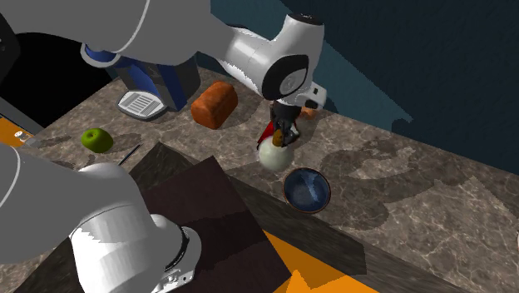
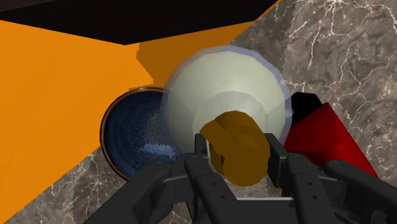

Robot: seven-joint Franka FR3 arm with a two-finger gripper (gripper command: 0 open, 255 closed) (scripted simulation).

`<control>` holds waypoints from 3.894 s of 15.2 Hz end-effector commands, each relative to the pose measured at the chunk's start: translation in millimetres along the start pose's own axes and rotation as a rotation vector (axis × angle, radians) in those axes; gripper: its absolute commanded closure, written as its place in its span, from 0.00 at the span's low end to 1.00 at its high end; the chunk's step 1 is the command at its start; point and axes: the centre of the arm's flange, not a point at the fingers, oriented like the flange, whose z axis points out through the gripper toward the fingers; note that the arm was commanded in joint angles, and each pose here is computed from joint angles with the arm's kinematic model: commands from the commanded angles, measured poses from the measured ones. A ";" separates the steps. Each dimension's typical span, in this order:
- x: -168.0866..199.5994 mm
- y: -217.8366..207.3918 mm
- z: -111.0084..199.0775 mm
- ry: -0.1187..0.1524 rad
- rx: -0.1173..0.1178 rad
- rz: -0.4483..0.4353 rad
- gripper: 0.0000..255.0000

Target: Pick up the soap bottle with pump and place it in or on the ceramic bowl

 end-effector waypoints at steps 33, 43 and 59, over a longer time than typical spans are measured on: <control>84.1 113.1 85.1 0.000 -0.001 -0.001 1.00; 84.7 112.7 92.5 0.000 -0.001 -0.001 0.00; 84.7 112.7 42.5 0.000 -0.001 -0.001 0.00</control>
